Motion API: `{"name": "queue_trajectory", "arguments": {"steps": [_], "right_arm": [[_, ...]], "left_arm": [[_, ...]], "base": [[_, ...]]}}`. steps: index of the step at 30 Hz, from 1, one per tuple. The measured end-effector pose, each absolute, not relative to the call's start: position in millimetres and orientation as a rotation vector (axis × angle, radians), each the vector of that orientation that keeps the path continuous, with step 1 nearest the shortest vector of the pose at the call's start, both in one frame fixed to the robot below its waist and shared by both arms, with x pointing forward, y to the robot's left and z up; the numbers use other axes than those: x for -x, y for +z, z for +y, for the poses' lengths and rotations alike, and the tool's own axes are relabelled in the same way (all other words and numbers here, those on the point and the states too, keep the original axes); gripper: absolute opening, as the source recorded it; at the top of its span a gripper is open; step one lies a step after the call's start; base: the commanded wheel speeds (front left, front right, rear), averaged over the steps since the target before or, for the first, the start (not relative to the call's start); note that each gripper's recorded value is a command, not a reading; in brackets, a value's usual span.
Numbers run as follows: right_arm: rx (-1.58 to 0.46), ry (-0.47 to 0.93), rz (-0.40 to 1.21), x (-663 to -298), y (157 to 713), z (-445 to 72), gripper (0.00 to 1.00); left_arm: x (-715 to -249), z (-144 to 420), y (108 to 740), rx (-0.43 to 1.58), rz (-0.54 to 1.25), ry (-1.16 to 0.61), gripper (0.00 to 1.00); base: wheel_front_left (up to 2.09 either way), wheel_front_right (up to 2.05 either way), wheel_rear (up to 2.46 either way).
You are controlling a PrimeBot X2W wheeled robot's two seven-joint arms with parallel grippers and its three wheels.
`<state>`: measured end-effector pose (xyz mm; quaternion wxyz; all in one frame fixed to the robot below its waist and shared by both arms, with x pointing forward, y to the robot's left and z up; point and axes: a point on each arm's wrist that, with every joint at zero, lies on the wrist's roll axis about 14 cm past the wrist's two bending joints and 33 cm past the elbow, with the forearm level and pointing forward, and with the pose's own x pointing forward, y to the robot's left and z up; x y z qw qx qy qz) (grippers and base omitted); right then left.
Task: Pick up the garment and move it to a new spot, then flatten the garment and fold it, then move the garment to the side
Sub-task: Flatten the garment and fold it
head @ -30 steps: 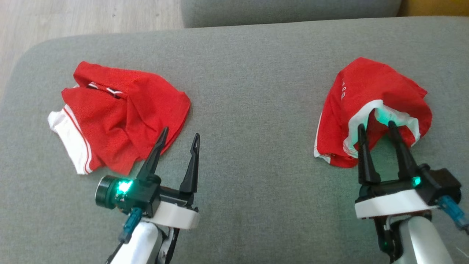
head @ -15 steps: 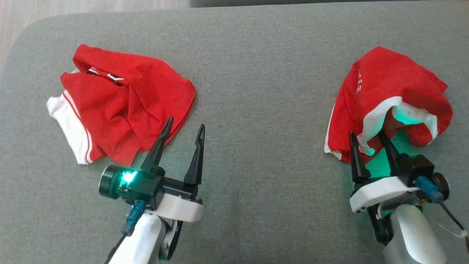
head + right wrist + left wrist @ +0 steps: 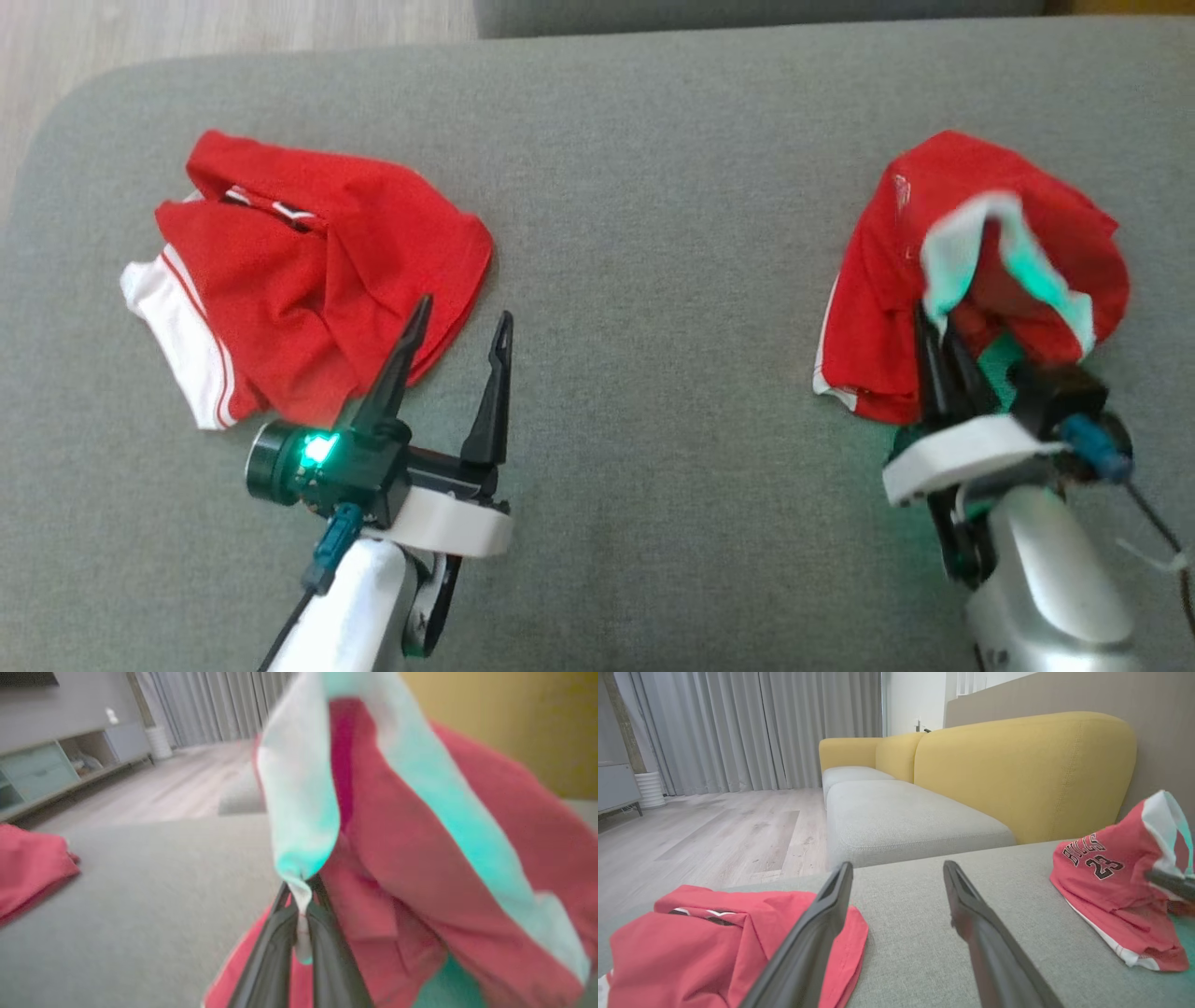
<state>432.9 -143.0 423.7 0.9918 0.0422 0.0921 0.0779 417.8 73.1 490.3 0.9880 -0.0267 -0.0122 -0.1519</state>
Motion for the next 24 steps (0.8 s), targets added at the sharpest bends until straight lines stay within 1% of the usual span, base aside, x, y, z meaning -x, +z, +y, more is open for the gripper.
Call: {"name": "queue_trajectory", "arguments": {"steps": [1, 7, 10, 12, 16, 19, 21, 24], "right_arm": [[-0.085, 0.156, 0.185, -433, 424, -143, 0.00], [-0.094, 0.144, -0.063, -448, 504, -149, 0.00], [-0.059, 0.133, -0.161, -458, 541, -155, 0.00], [-0.014, 0.146, -0.219, -471, 572, -150, 0.00], [0.041, 0.220, -0.332, -501, 639, -120, 0.00], [0.006, 0.299, -0.400, -514, 684, -89, 0.00], [0.021, 0.356, -0.464, -515, 715, -68, 0.00], [-0.016, 0.406, -0.556, -510, 758, -51, 0.00]], "left_arm": [[-418, 73, 490, 0.054, -0.024, -0.305, 1.00], [-413, 71, 504, 0.057, -0.058, -0.306, 1.00], [-409, 70, 511, 0.062, -0.074, -0.309, 1.00], [-403, 73, 510, 0.068, -0.070, -0.302, 1.00], [-397, 82, 510, 0.078, -0.067, -0.271, 1.00], [-394, 93, 514, 0.084, -0.080, -0.235, 1.00], [-391, 99, 516, 0.085, -0.084, -0.215, 1.00], [-381, 106, 513, 0.094, -0.074, -0.192, 1.00]], "base": [[0.00, 0.00, 0.00], [0.00, 0.00, 0.00], [0.00, 0.00, 0.00], [0.00, 0.00, 0.00], [0.00, 0.00, 0.00], [0.00, 0.00, 0.00], [0.00, 0.00, 0.00], [0.00, 0.00, 0.00]]}}
